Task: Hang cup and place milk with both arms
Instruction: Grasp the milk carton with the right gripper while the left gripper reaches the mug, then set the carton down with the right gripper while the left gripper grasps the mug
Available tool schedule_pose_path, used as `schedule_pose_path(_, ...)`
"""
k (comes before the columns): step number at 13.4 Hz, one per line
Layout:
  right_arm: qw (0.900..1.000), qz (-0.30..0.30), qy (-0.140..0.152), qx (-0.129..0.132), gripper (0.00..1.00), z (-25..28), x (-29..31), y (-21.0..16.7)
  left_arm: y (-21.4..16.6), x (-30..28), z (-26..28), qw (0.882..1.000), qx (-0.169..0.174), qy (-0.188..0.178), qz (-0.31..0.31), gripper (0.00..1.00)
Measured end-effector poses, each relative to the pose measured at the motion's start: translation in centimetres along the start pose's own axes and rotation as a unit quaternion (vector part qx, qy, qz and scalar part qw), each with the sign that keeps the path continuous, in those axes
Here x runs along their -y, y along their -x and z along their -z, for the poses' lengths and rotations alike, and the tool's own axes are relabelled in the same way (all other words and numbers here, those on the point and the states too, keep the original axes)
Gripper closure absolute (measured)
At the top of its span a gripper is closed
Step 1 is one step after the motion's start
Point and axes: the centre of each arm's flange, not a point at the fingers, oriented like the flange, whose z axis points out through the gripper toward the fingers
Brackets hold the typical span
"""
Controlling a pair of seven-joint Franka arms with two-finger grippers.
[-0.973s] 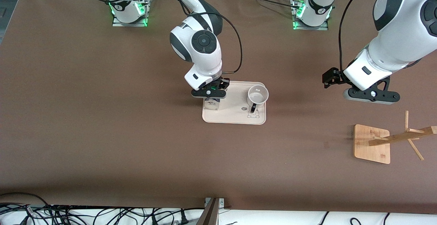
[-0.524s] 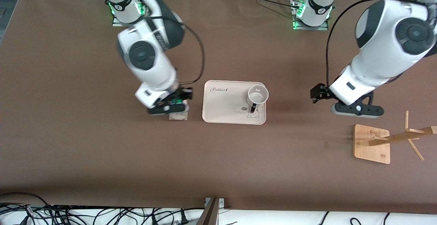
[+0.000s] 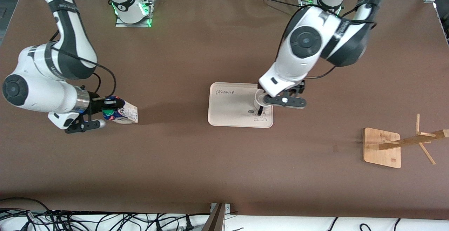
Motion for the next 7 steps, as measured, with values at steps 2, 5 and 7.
schedule_pose_path(2, 1.0, -0.007, -0.002, 0.012, 0.76, -1.5, -1.6, 0.7, 0.8, -3.6, -4.6, 0.999, 0.033, -0.016, -0.025, 0.0)
schedule_pose_path(5, 1.0, -0.006, 0.0, 0.008, 0.74, -4.1, -3.2, 1.3, 1.4, -6.1, -9.3, 0.996, 0.065, -0.032, -0.043, 0.0)
schedule_pose_path(7, 1.0, -0.008, 0.0, 0.003, 0.69, -5.3, -3.6, 1.5, 1.0, -5.6, -10.8, 0.995, 0.076, -0.036, -0.046, 0.0)
